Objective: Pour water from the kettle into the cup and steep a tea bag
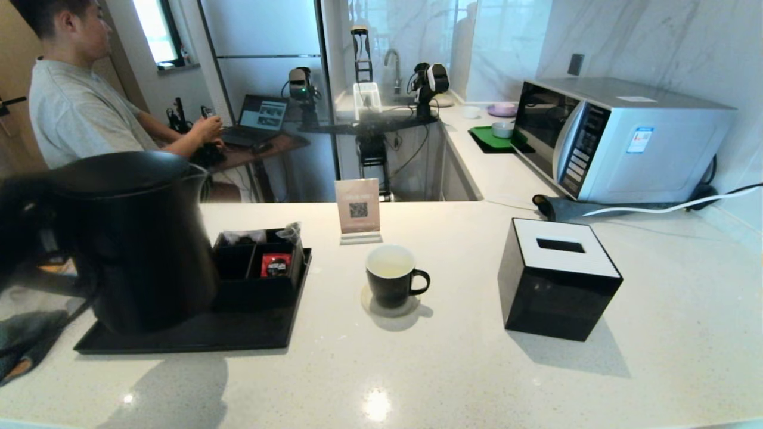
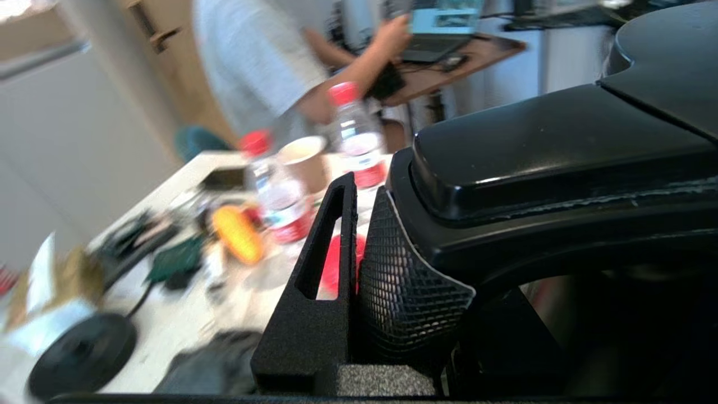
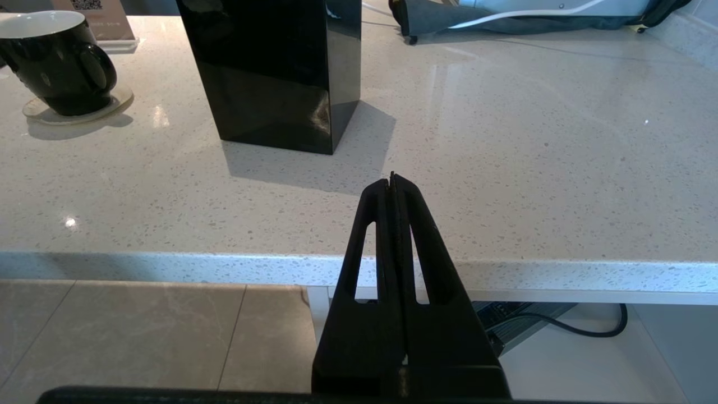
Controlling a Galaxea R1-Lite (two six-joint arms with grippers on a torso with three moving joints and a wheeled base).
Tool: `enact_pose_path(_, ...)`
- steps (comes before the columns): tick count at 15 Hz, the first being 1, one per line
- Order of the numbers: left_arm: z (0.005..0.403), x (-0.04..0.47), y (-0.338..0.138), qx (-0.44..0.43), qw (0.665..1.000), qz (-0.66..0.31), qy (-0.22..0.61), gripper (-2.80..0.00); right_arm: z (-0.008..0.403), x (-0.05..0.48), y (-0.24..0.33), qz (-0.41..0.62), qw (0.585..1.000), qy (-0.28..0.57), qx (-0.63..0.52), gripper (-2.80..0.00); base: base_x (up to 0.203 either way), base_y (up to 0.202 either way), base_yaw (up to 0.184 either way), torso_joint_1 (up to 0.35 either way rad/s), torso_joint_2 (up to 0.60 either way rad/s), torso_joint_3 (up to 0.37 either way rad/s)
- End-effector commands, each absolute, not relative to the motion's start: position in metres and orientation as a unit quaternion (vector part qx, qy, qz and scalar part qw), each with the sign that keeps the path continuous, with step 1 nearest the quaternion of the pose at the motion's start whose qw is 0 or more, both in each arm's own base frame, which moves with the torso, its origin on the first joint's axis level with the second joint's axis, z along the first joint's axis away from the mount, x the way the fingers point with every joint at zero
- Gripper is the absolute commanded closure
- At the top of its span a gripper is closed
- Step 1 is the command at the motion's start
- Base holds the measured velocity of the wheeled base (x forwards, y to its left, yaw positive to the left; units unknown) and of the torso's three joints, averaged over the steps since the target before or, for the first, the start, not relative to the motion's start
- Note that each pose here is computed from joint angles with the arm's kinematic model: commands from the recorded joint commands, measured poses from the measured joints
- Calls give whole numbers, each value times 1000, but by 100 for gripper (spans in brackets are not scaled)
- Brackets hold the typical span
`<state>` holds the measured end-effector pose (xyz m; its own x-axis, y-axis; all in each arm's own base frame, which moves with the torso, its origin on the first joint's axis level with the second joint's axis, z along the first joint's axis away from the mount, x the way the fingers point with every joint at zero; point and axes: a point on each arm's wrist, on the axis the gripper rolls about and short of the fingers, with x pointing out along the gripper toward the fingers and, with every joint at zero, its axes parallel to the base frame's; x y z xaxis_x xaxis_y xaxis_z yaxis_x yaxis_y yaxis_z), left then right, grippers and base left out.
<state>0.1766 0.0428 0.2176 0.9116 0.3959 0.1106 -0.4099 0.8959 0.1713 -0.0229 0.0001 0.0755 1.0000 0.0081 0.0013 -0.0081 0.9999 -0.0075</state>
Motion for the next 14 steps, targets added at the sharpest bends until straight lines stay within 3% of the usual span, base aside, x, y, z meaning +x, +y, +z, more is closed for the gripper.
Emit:
enact_pose_path(1, 215, 163, 64, 87, 964, 248, -37, 0, 75, -23, 0, 5, 1000, 0, -4, 0, 0, 0, 0, 0, 0, 0)
enact_pose_path(7, 200, 151, 105, 57, 951, 303, -33, 0, 75, -23, 0, 5, 1000, 0, -4, 0, 0, 0, 0, 0, 0, 0)
enact_pose_path(14, 175, 181, 142, 52, 944, 323, -34, 0, 75, -23, 0, 5, 1000, 0, -4, 0, 0, 0, 0, 0, 0, 0)
